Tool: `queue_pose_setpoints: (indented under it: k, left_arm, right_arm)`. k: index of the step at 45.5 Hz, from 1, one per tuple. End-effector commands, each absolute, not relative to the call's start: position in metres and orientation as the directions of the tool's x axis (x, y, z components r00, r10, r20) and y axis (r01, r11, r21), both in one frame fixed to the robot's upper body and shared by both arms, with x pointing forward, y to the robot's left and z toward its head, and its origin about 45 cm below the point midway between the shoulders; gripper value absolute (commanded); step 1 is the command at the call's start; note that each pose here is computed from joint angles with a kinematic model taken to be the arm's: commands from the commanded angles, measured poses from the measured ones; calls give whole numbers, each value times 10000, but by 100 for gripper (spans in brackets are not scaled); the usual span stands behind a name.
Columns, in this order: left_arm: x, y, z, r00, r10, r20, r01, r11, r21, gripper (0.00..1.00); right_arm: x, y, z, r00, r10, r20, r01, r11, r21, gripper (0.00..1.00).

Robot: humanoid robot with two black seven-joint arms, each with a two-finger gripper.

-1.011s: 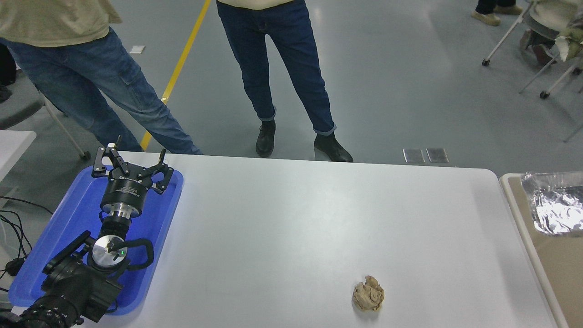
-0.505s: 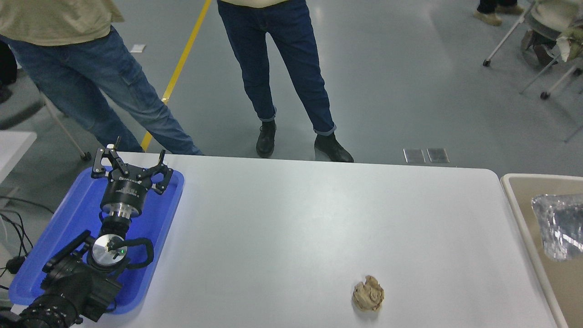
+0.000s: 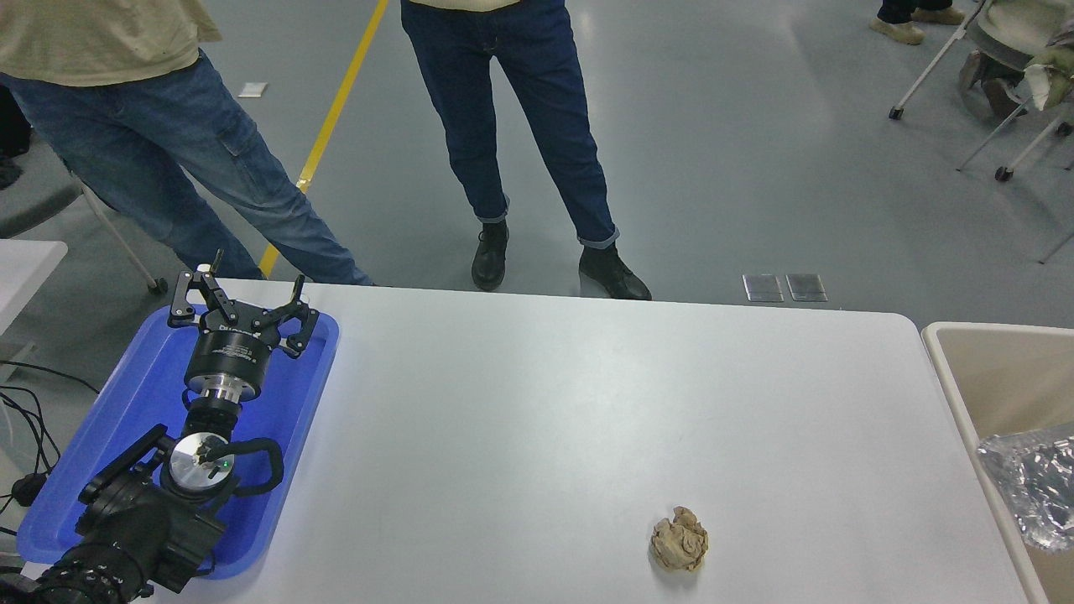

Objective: Pick up foil plate and place in dustbin

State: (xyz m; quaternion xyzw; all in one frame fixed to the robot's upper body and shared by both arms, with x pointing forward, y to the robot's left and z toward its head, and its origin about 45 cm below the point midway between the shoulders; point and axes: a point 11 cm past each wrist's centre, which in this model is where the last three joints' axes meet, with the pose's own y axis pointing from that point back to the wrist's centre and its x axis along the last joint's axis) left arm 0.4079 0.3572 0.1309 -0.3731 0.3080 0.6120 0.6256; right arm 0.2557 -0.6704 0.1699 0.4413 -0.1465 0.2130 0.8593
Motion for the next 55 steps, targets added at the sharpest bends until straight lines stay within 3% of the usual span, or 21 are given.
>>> queue_pose_setpoints:
  k: [1,12,30,41,55]
  left_arm:
    - [4080,3569,1311,624,5358,-8420,-9955,-264,-906,100]
    - [4080,3569,1311,624,5358,-8420,-9955,-264,-906,100]
    - [4089,3566,1319,640,5368,-8413,-9955,-252,-918,100]
    - [4096,3560,1329,672,5373,-8407,-9953,-230,-943,100]
    - [4090,3561,1322,654,5363,-8415,-9955,-231,-921,100]
  right_arm:
    - [2523,-6704,1656,8596,2038,4686,-4997,5270,6874,100]
    - [2693,-6541,1680,8314,1325,5397,-5330,4648,7070,100]
    - [2648,-6030,1768,8580,-110,5135,-4940,2559,8310,100]
    - [2676,-5593,2010,8967,10,4426,-4388,1326,8887,100]
    - [2964,-4762,2651,9206,573,3864,-3866,-82,9222,100]
